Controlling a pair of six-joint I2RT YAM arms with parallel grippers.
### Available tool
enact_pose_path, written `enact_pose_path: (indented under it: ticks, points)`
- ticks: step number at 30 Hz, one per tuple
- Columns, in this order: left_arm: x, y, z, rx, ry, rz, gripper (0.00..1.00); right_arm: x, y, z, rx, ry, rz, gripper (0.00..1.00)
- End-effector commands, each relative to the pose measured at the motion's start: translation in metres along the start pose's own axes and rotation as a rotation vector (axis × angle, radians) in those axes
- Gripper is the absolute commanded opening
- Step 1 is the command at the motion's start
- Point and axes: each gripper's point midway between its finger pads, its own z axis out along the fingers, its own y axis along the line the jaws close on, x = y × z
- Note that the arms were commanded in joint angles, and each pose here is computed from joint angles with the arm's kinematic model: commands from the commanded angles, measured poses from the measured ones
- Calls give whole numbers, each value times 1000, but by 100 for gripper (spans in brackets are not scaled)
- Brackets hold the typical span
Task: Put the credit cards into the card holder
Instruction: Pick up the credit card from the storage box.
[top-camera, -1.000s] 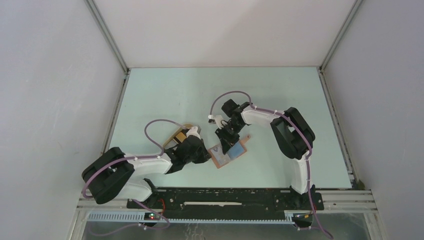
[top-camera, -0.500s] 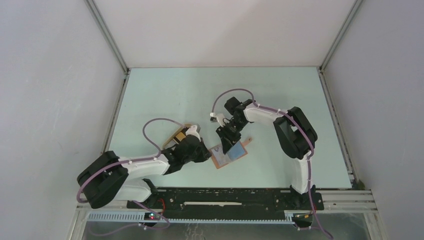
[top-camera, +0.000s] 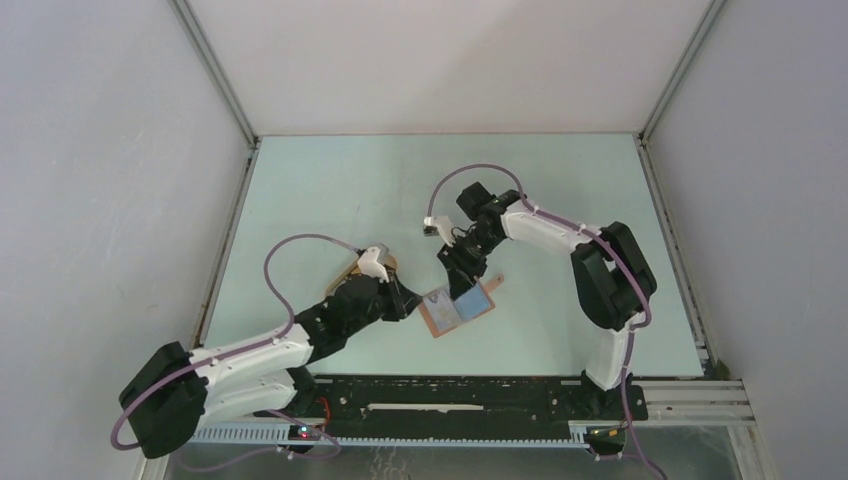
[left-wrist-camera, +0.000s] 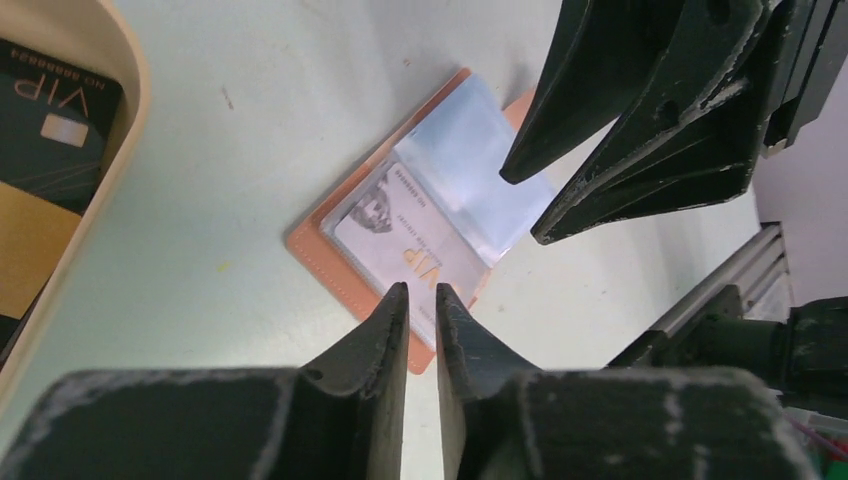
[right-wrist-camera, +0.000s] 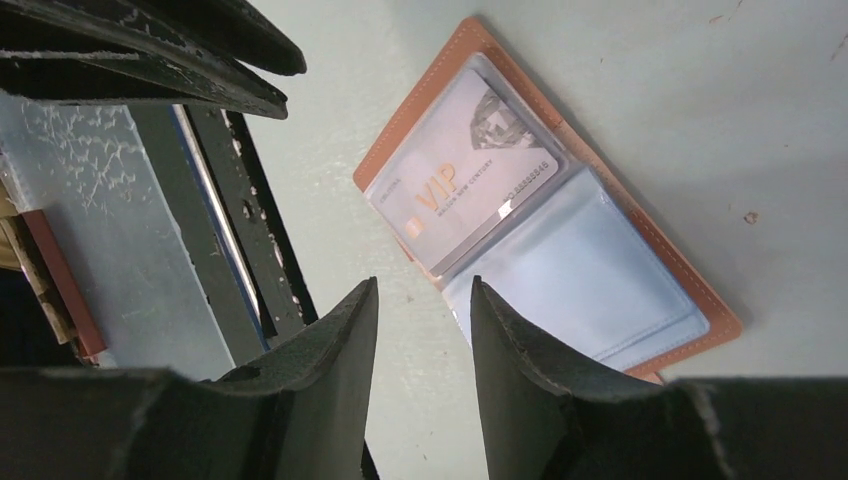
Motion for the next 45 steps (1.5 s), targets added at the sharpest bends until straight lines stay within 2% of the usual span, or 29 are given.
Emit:
enact_pose_path:
  ticks: [1, 18, 27, 30, 34, 39, 45]
  points:
    - [-13, -4, -8, 36, -65, 69, 24, -21, 20, -37, 20, -98, -133, 47]
    - [-69, 5, -43, -88, -245, 183, 59, -42, 68, -146, 200, -421, -348, 49]
    - [-96, 18, -62, -204, -326, 223, 78, -70, 104, -184, 199, -559, -459, 60]
    - [-106, 24, -70, -258, -351, 247, 86, -73, 115, -182, 118, -557, -491, 62]
    - [-117, 34, -76, -329, -374, 273, 94, -71, 110, -161, 23, -514, -435, 62]
    - [-131, 46, -77, -431, -347, 316, 98, -56, 92, -133, -42, -415, -341, 61]
    - [-139, 57, -69, -548, -255, 428, 100, -48, 84, -126, -70, -404, -312, 61]
